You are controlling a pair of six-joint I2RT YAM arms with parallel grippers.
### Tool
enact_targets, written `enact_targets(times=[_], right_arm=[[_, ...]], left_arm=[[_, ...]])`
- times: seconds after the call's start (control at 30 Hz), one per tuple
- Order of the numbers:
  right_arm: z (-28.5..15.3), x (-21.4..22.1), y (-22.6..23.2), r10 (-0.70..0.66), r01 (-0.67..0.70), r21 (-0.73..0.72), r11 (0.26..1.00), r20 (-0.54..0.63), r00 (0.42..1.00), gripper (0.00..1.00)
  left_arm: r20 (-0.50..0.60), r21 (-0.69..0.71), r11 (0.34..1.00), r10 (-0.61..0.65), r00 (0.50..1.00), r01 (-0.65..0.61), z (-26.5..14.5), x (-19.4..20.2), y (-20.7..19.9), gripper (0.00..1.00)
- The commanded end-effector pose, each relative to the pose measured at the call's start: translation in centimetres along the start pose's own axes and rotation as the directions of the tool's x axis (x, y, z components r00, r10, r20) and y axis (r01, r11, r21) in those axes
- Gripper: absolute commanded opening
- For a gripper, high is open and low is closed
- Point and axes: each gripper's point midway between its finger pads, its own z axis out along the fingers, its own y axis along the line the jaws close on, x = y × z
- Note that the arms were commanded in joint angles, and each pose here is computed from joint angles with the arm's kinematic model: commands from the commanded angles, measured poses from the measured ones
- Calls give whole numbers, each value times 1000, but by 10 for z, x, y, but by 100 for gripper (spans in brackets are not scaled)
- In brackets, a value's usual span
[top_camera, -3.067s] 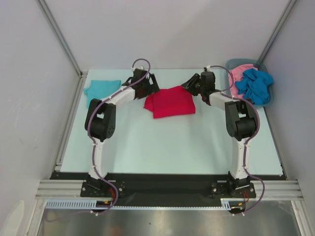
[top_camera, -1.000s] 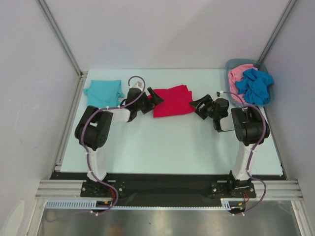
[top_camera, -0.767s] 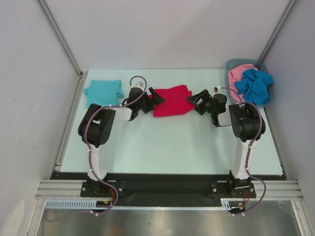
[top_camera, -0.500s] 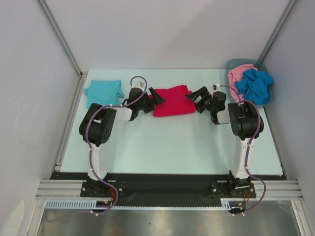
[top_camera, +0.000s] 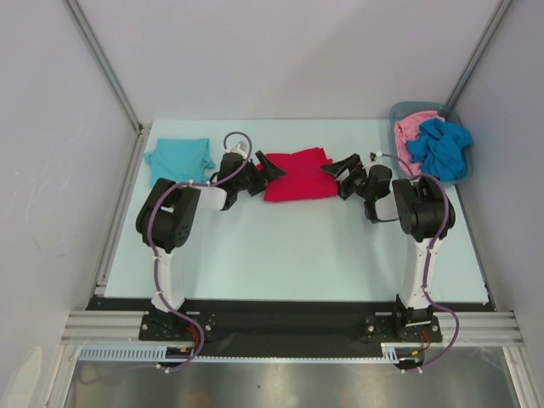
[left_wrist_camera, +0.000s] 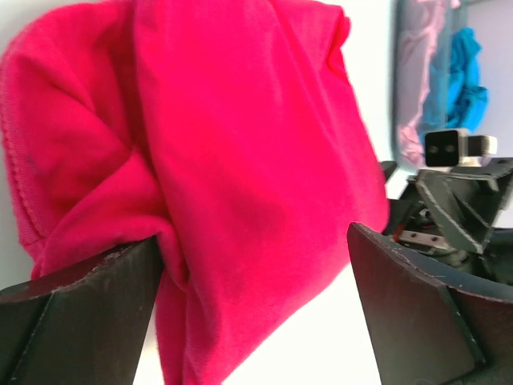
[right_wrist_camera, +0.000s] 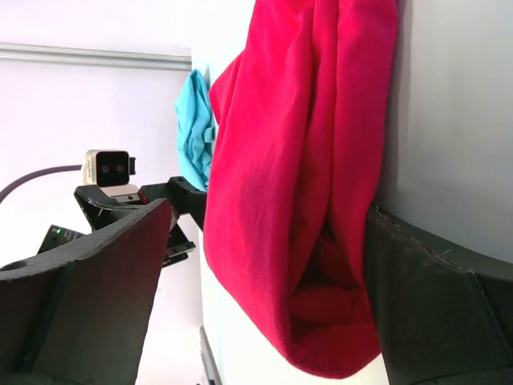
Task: Fold and stack the t-shirts
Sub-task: Neatly place the folded tshirt to the corner
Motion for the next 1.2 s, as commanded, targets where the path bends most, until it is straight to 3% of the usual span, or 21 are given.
enact_targets(times=[0.0,0.13,0.2,0.37,0.53,0.67,0.77,0.93,1.03,1.13,1.17], right_arm=[[-5,6,16,35,-36,-39,999,-27,999,100],[-4,2,21,38,-39,-45,998,-17,999,95],[-2,1,16,37,-38,-32,999,-13,999,86],[8,-2,10,-3,4,13,1000,-17,1000,84],[26,3,2,-59,69,129,989,-78,995,95],[36,7,4,-109,131,221,966,-111,988,100],[42,11,10,-157,187,267,946,-130,979,100],[45,23,8,-126,159,265,951,-137,983,100],[42,26,7,-123,152,259,954,-125,984,92],[37,28,3,-124,152,267,951,-120,985,79],[34,30,-1,-121,151,277,949,-121,985,74]], left_arm=[[5,119,993,-4,1000,3,-5,-12,-30,100],[8,132,991,-16,1000,15,-3,-19,-35,97],[3,114,994,-3,1000,2,-3,-19,-33,82],[10,46,999,28,1000,-28,-1,-24,-26,70],[13,-31,996,79,997,-78,8,-36,-19,81],[-46,-196,974,109,993,-116,9,-31,5,92],[-58,-231,964,123,991,-134,9,-33,10,92],[-73,-217,968,113,991,-126,12,-29,9,90],[-81,-212,970,103,991,-118,13,-25,11,83],[-86,-210,971,99,991,-115,12,-22,14,66],[-86,-210,971,99,991,-115,12,-21,14,54]])
